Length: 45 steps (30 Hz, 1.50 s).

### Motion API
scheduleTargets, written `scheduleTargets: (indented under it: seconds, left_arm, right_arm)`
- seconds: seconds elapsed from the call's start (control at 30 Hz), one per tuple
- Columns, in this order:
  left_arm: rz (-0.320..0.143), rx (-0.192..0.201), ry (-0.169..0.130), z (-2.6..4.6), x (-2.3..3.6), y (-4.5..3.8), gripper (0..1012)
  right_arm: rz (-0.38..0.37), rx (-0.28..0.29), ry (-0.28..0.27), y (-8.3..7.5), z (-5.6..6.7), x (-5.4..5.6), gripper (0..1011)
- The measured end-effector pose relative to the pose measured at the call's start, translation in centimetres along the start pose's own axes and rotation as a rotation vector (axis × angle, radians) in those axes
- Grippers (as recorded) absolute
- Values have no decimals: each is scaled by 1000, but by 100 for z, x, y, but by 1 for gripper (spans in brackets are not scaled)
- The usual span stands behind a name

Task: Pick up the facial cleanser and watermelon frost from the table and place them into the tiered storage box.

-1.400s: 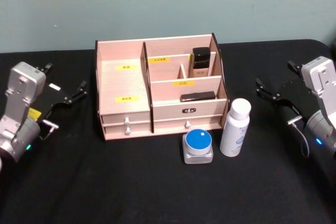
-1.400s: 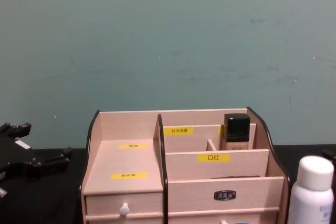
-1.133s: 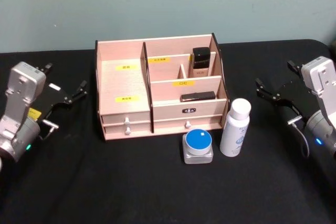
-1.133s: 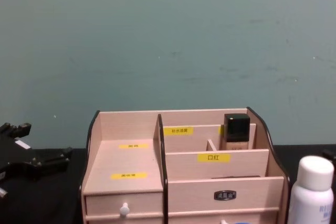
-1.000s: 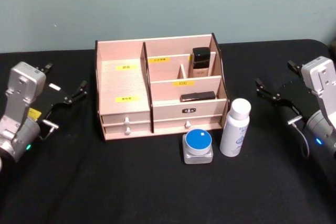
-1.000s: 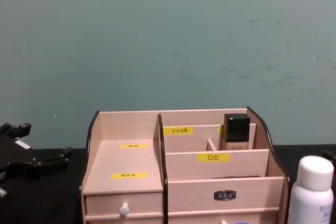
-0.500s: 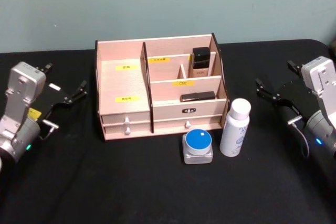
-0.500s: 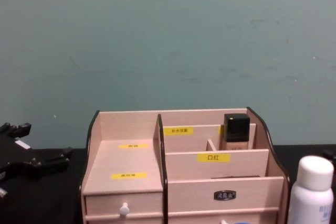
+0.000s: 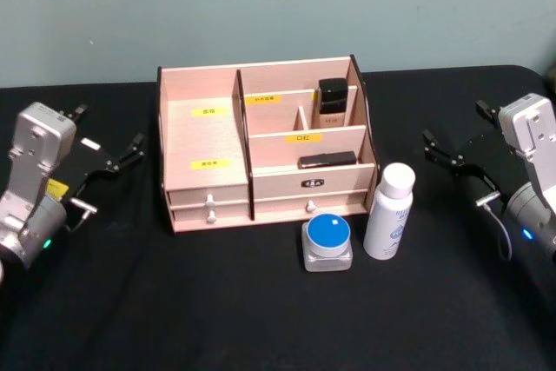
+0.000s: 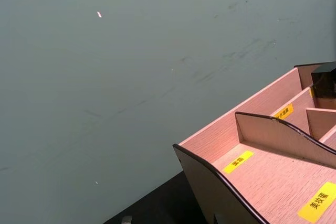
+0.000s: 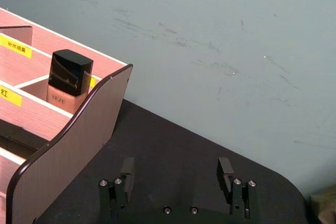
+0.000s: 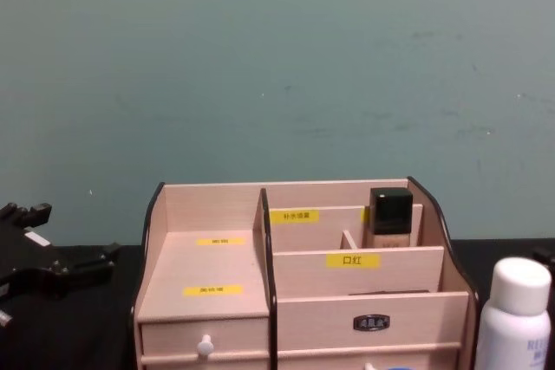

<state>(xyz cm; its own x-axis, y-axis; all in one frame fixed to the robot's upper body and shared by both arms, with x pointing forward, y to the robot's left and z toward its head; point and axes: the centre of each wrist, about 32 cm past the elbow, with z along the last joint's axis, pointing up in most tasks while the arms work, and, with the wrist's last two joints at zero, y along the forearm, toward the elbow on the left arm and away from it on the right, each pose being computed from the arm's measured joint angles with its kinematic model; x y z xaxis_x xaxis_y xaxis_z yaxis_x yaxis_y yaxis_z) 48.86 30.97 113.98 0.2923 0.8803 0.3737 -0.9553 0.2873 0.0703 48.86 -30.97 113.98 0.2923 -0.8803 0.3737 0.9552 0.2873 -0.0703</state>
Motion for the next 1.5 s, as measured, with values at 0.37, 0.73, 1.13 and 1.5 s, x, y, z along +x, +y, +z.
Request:
scheduleTargets:
  seconds: [0.37, 0.73, 1.13, 1.5]
  left_arm:
    - [0, 0, 0, 0, 0, 0, 1009]
    - [0, 0, 0, 0, 0, 0, 1010]
    - [0, 0, 0, 0, 0, 0, 1010]
    - [0, 0, 0, 0, 0, 0, 1010]
  right_arm:
    - [0, 0, 0, 0, 0, 0, 1000]
    - [0, 0, 0, 0, 0, 0, 1000]
    - [28, 62, 73, -167, 153, 184, 1000]
    - [113, 134, 97, -497, 443, 263, 1000]
